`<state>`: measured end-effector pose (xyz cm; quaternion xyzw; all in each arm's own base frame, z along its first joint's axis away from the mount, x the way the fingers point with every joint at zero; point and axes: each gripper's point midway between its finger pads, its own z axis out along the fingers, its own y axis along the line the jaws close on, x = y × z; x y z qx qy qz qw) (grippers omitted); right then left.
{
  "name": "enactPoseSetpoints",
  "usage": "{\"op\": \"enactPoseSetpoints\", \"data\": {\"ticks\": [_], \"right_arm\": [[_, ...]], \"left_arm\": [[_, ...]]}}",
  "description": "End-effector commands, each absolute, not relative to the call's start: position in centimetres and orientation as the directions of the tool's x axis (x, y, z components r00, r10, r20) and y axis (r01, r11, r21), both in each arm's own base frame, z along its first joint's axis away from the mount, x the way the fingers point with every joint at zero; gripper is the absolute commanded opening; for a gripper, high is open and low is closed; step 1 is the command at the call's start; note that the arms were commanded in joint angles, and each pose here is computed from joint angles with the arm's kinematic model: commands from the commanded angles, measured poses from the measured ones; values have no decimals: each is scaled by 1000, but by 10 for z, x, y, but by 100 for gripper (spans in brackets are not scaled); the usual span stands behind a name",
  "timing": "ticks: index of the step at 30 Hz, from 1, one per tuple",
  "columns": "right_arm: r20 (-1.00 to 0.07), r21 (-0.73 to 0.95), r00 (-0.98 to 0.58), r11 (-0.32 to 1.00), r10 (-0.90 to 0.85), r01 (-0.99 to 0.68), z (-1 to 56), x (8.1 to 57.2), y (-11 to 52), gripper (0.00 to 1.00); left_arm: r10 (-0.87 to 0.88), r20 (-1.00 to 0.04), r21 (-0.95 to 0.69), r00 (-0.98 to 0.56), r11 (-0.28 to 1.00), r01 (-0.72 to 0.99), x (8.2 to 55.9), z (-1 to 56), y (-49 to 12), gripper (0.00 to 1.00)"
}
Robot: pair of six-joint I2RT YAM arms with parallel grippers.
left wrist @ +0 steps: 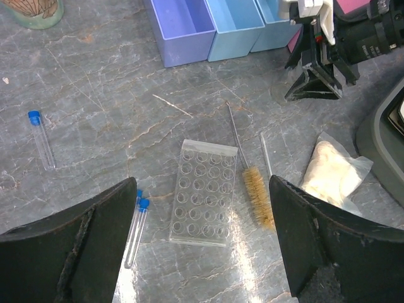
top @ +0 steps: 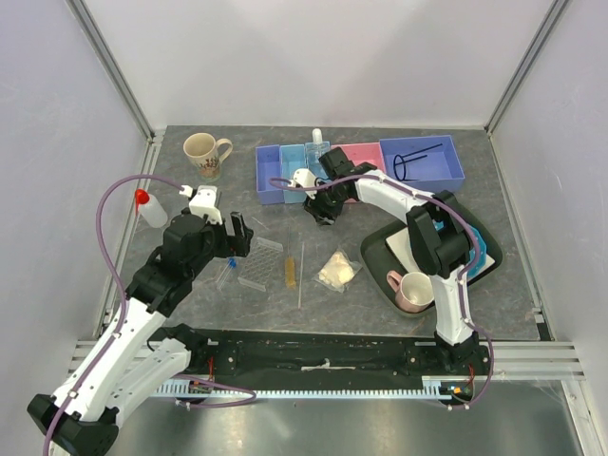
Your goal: Organize the chemistry lab equipment
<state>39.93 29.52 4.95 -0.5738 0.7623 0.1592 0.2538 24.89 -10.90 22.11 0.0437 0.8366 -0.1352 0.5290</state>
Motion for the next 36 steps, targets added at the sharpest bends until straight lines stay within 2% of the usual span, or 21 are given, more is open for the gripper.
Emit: {"op": "enactPoseSetpoints", "data": {"ticks": [1,4,7,16,21,28,36], "right_arm": [[-579,-68,-216,310,-787,-948,58,409,300,47],[-587,-63,-219,313,-780,-948,65,407,301,32],[-615,-75,-204,314,-762,-946,88,408,305,25],[-723,-120,-197,401,-662,-908,191,436,293,22],[-754,-191,-230,540,-615,-820,220,495,259,22],[-754,-276,-305,702,-582,-657,202,573,209,24],[-726,-263,-381,744,-572,-614,151,603,180,26]], "left_arm": [[-59,-908,-157,-414,966,205,252,222,-105,92],[-60,-911,-156,-408,966,205,252,224,-104,92],[-57,-913,-152,-404,967,205,252,225,-103,92],[-52,-913,-146,-404,968,204,252,223,-102,92],[-50,-911,-144,-409,968,203,252,220,-102,92],[-53,-905,-151,-423,968,202,253,215,-104,92],[-49,-896,-152,-441,967,202,259,210,-108,92]]}}
